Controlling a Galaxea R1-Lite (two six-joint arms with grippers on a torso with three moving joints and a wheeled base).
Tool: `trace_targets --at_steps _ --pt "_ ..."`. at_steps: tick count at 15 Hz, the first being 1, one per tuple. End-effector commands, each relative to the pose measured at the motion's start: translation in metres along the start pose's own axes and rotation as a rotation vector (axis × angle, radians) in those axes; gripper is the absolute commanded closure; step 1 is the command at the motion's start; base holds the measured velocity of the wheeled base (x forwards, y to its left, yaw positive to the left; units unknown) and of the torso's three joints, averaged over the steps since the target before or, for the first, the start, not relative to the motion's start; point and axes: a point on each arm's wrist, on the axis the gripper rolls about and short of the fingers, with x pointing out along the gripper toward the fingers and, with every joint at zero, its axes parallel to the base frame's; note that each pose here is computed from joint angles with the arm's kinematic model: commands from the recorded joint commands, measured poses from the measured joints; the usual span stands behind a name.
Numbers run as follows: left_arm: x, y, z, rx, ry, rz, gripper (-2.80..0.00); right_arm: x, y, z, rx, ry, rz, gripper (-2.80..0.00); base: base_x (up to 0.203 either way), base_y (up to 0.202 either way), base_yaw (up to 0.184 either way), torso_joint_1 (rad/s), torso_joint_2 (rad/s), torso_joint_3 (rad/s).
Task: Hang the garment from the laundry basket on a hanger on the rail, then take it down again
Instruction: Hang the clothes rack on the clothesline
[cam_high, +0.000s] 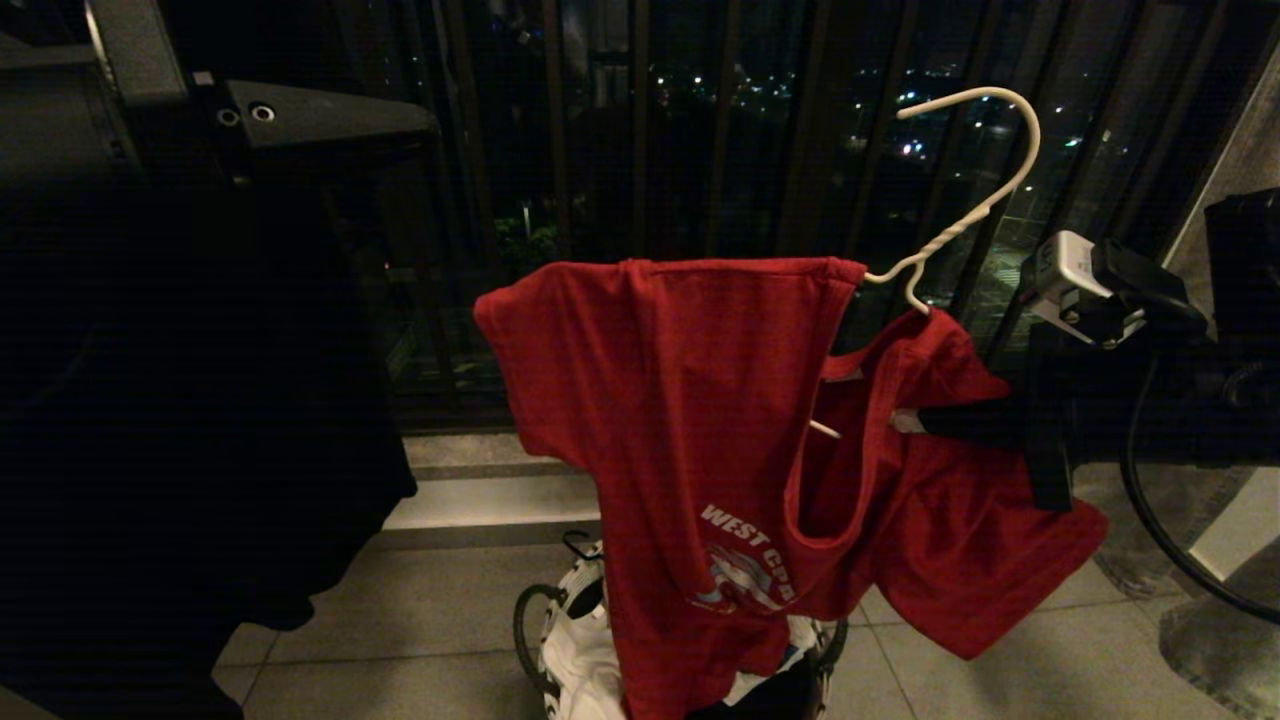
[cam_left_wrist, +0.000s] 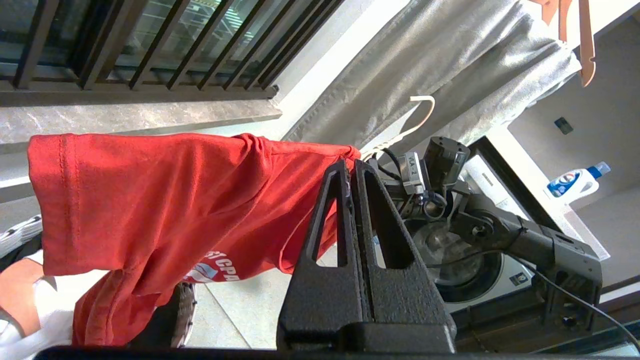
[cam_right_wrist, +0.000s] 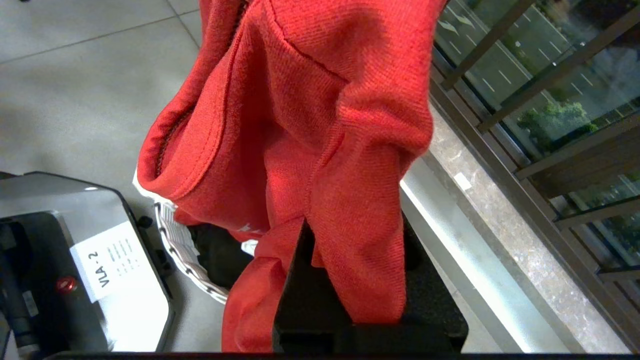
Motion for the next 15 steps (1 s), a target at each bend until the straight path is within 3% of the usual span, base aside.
trace_targets --at_steps 1,9,15 --pt "0.001 0.001 0.000 -0.005 0.003 -0.001 0.00 0.000 0.000 0.000 -0.003 0.000 0.003 0.00 0.000 0.000 0.000 0.000 0.00 0.000" --pt "0.008 0.007 -0.001 -0.031 0.047 0.039 0.00 -0.003 -0.001 0.004 0.004 -0.009 -0.026 0.00 0.000 0.000 0.000 0.000 0.00 0.000" --pt "0.007 0.012 -0.007 0.024 0.115 0.090 0.00 -0.013 -0.002 0.017 0.045 -0.027 -0.095 0.00 0.000 0.000 0.000 0.000 0.00 0.000"
